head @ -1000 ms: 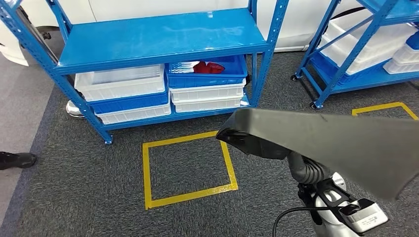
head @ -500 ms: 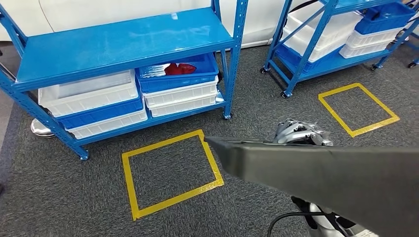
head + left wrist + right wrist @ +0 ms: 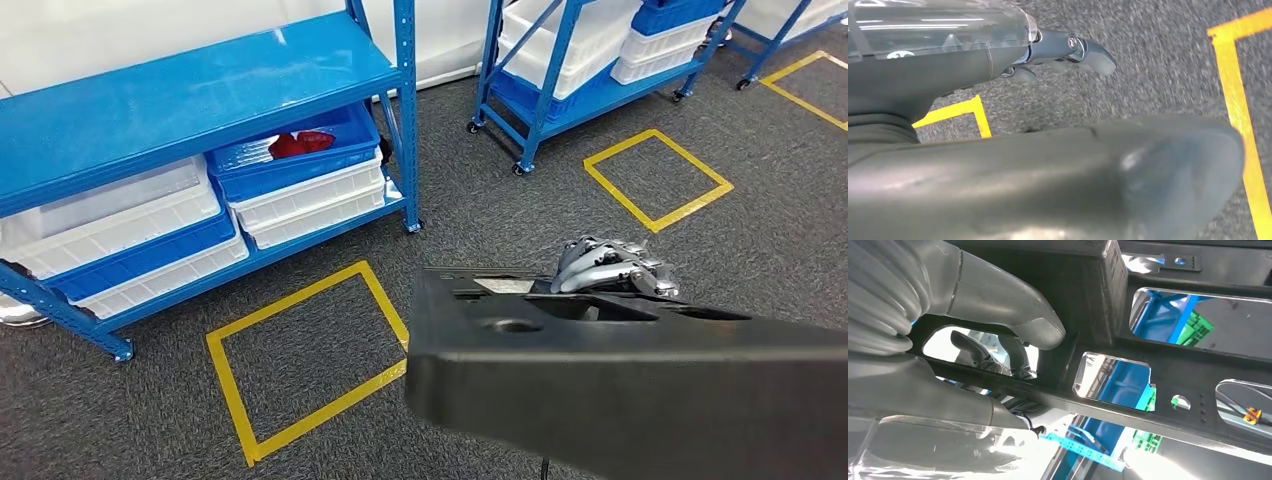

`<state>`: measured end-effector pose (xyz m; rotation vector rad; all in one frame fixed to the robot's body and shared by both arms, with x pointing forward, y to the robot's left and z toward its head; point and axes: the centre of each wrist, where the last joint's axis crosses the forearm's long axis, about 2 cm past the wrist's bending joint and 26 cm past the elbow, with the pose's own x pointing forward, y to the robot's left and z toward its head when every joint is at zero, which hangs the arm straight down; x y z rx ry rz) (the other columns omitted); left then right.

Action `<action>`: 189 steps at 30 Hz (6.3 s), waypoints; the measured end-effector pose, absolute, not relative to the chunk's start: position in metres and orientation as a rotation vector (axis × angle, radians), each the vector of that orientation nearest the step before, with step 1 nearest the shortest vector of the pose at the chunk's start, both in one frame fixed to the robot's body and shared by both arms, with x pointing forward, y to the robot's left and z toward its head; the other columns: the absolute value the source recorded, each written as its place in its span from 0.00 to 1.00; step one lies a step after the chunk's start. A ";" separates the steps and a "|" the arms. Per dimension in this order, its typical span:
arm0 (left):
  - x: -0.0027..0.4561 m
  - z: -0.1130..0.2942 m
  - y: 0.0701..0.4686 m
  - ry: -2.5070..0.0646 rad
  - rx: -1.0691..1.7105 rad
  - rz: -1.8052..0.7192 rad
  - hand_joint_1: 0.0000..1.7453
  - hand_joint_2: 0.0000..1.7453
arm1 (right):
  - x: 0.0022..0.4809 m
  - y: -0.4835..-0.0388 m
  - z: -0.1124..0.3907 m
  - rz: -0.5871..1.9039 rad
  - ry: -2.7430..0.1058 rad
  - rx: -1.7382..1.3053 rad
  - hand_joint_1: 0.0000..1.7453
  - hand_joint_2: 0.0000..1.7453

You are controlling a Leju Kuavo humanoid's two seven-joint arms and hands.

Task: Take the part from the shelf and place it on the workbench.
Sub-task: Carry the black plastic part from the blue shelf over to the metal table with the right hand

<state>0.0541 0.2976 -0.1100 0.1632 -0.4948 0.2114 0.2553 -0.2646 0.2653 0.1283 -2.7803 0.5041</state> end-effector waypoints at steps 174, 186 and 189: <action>0.046 -0.102 0.389 -0.395 0.319 0.360 0.00 0.00 | 0.264 -0.258 0.247 0.562 -2.745 -0.126 1.00 1.00; 0.052 -0.106 0.358 -0.430 0.258 0.454 0.00 0.00 | 0.265 -0.256 0.248 0.586 -2.751 -0.140 1.00 1.00; 0.048 -0.107 0.356 -0.424 0.257 0.455 0.00 0.00 | 0.265 -0.256 0.248 0.584 -2.752 -0.138 1.00 1.00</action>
